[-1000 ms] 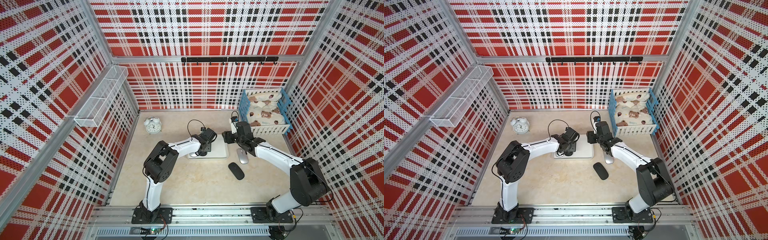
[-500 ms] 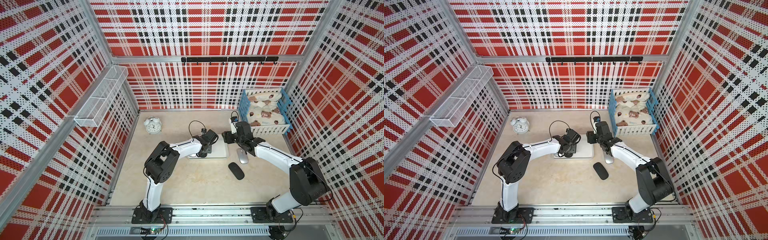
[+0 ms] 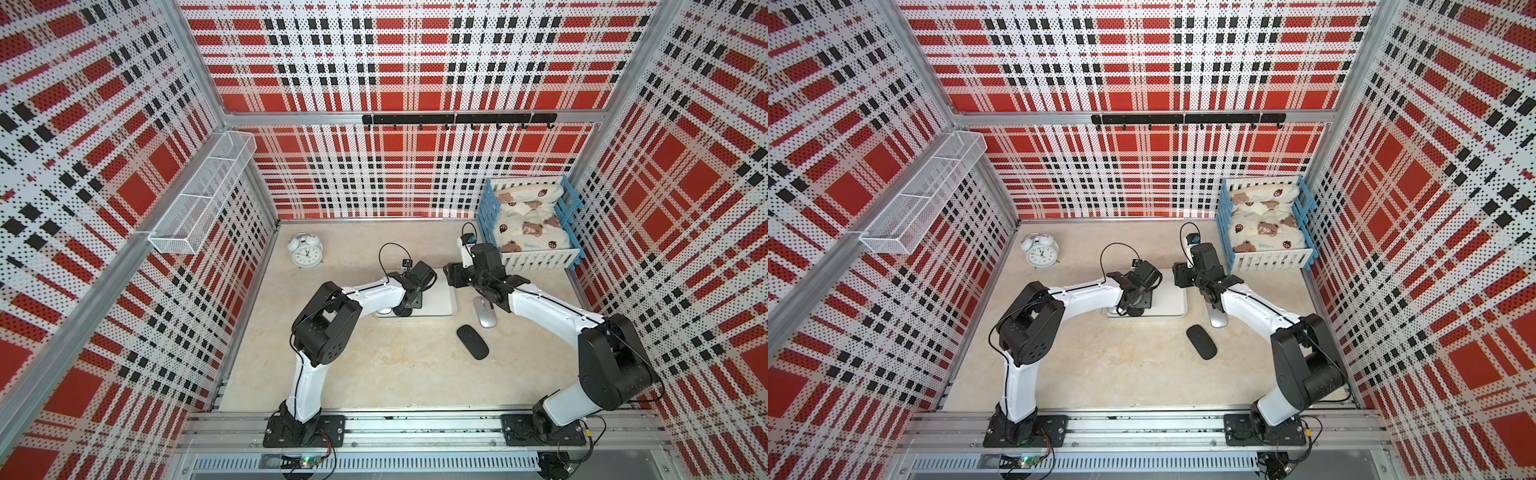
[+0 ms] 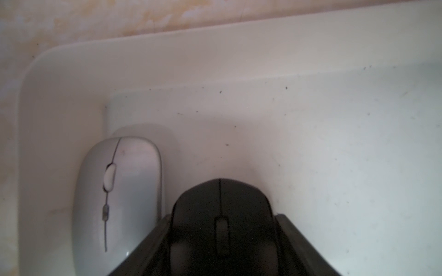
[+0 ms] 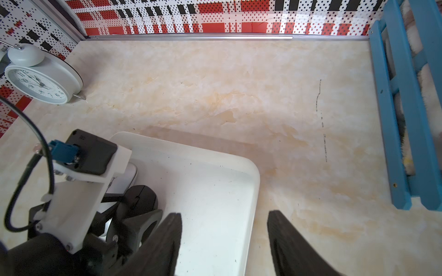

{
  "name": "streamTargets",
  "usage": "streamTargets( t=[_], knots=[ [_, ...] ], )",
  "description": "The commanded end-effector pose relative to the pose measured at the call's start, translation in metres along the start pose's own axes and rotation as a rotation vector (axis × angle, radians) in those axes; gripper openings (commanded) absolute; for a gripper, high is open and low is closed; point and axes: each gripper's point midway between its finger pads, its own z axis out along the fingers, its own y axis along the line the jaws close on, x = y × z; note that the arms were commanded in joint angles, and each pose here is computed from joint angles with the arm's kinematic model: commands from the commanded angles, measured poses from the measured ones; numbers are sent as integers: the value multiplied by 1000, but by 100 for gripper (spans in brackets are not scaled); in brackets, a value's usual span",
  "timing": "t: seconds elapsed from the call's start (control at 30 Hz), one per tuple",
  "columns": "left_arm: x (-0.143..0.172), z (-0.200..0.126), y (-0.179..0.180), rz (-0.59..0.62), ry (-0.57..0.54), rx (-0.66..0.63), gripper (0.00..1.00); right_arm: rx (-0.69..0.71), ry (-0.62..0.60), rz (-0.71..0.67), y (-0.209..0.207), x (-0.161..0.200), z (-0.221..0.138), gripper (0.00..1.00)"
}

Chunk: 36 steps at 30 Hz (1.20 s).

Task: Put the mouse in the storage box
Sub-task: Place the mouse in the storage box, then pick up the mouse from the center of the board.

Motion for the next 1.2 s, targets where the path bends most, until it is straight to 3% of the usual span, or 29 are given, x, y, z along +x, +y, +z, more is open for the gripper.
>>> streamTargets(
  t=[0.0,0.2,0.5,0.77,0.97,1.07,1.17],
  knots=[
    [-3,-3,0,3,-5,-25,73,-7,-4,-3,0,-2,3,64],
    [-13,-16,-2,-16,-21,-6,79,-8,-1,-5,0,-1,3,64],
    [-40,-50,-4,-44,-86,19,80,-4,5,-11,-1,1,1,64],
    [-76,-95,-2,-80,-229,69,80,31,48,-39,-7,8,-14,64],
    [-94,-123,3,-160,-385,276,80,59,82,-32,-15,27,-40,64],
    [-99,-144,-1,-118,-486,370,80,42,157,-18,-13,50,-50,64],
    [-94,-153,-8,-60,-516,457,80,29,258,-14,-4,83,-62,63]
  ],
)
